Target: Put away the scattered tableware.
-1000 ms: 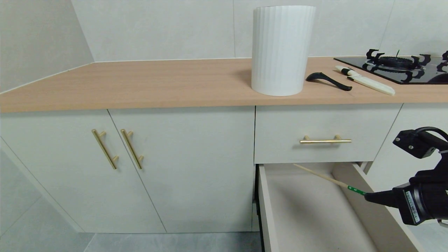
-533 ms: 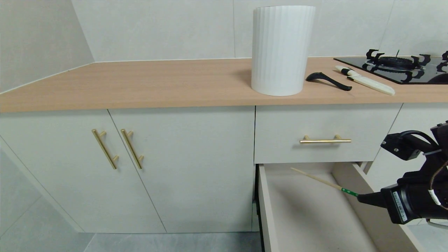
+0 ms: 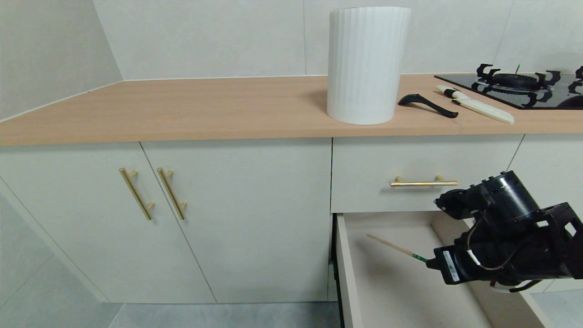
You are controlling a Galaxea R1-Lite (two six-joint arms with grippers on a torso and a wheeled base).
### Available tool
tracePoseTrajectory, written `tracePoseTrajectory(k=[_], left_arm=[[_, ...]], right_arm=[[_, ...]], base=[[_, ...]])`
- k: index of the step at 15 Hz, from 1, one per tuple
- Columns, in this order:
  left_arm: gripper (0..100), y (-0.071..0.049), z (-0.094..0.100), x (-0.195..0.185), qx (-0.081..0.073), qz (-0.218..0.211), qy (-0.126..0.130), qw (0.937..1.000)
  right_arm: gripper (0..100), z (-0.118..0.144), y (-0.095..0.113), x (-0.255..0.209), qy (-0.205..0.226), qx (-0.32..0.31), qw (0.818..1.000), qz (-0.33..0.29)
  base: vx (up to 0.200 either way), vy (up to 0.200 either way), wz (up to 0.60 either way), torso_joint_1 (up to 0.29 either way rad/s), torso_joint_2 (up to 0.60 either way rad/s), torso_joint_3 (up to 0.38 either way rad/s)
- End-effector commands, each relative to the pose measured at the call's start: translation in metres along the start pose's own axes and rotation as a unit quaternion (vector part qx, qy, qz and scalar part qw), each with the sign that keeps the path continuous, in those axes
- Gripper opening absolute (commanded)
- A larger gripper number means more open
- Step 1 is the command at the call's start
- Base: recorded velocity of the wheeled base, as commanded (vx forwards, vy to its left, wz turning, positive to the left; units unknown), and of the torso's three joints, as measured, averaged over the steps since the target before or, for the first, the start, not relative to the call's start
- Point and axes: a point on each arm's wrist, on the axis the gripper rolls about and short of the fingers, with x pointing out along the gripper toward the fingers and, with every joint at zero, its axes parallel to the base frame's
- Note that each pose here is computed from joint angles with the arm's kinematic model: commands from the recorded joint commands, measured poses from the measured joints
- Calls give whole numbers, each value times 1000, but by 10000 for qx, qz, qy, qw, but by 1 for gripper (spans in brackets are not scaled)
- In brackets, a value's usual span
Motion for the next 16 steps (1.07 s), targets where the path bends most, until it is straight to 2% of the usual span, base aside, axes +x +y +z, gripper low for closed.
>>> tracePoseTrajectory(k=[1, 4, 8, 12, 16], left_arm=[[100, 0, 0, 0, 0, -1, 0, 10000], [100, 0, 0, 0, 0, -1, 0, 10000], [100, 0, 0, 0, 0, -1, 0, 10000], [100, 0, 0, 0, 0, -1, 8, 10000], [100, 0, 0, 0, 0, -1, 0, 10000]], right_arm=[[0, -4, 7, 40, 147, 174, 9997, -128], [0, -7, 16, 72, 7, 418, 9987, -276], [0, -16, 16, 112, -73, 541, 9965, -636], [0, -24, 20, 125, -177, 473, 9959, -747], [0, -32, 19, 137, 7, 436, 9957, -814]], base=[[0, 0, 0, 0, 0, 0], [0, 0, 0, 0, 0, 0], [0, 0, 0, 0, 0, 0], [0, 0, 0, 0, 0, 0], [0, 0, 0, 0, 0, 0]])
